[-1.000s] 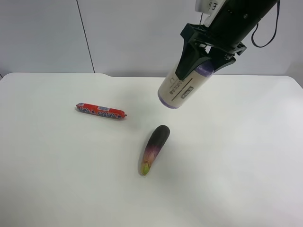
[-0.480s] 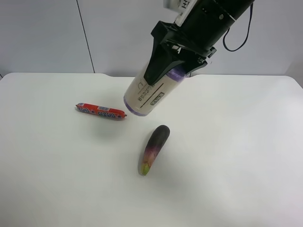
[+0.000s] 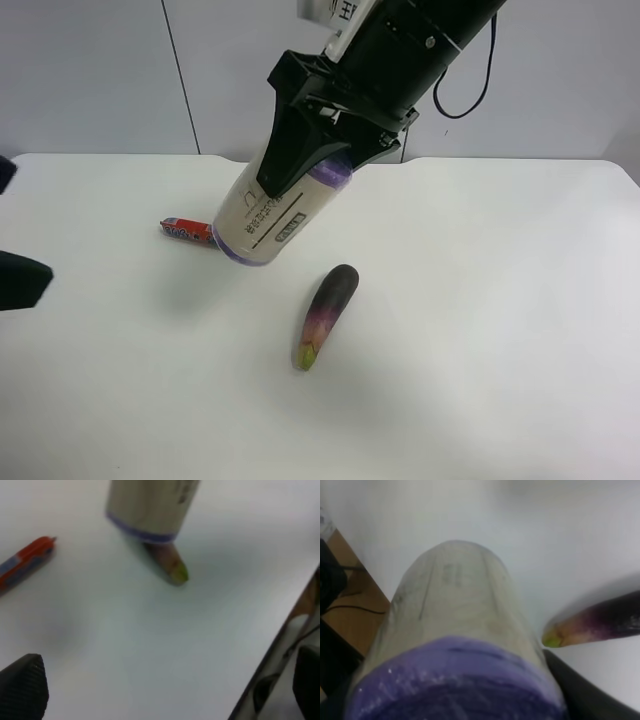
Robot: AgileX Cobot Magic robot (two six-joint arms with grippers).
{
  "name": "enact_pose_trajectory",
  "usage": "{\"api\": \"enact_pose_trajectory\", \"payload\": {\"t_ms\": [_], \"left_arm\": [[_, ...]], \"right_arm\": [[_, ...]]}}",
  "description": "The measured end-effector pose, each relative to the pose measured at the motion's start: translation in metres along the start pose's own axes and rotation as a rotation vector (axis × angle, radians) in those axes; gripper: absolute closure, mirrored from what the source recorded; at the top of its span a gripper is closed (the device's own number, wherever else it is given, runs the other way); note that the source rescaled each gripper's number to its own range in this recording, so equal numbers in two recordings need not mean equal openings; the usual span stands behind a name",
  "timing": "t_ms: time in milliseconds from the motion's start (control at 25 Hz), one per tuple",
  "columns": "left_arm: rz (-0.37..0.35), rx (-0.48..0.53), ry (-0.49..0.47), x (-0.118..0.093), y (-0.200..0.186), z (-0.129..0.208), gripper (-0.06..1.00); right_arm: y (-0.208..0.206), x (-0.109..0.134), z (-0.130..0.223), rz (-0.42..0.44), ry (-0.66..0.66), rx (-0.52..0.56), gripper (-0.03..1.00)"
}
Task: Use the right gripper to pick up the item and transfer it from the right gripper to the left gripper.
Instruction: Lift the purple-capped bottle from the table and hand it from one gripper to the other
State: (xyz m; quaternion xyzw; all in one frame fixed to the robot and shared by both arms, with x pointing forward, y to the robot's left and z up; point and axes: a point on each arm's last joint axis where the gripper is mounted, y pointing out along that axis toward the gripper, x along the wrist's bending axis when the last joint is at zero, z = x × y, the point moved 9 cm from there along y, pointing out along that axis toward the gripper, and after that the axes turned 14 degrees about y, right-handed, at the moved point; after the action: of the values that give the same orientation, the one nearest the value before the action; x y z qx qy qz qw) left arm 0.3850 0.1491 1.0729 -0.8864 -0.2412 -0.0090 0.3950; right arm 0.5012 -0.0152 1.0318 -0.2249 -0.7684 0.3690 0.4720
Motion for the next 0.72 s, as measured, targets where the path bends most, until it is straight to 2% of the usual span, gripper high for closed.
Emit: {"api": "enact_pose_trajectory", "payload": {"t_ms": [120, 320, 600, 720], "left_arm": [[0.051, 0.021, 0.038, -0.003, 0.023, -0.011, -0.06], [0.098, 0.058, 0.107, -0.006, 0.057, -0.017, -0.06], [0.072, 0.031, 0.160, 0.001, 0.072, -0.026, -0.06], [0.068, 0.029, 0.176, 0.003, 0.078, -0.027, -0.06]], "right_arm": [[0.000, 0.001, -0.001, -0.003, 0.002, -0.008, 0.97], [0.000, 0.006, -0.002, -0.036, 0.016, -0.010, 0.97], [0.000, 0.007, -0.002, -0.041, 0.016, -0.011, 0.97], [-0.001, 0.013, -0.002, -0.070, 0.006, -0.013, 0.97]]}}
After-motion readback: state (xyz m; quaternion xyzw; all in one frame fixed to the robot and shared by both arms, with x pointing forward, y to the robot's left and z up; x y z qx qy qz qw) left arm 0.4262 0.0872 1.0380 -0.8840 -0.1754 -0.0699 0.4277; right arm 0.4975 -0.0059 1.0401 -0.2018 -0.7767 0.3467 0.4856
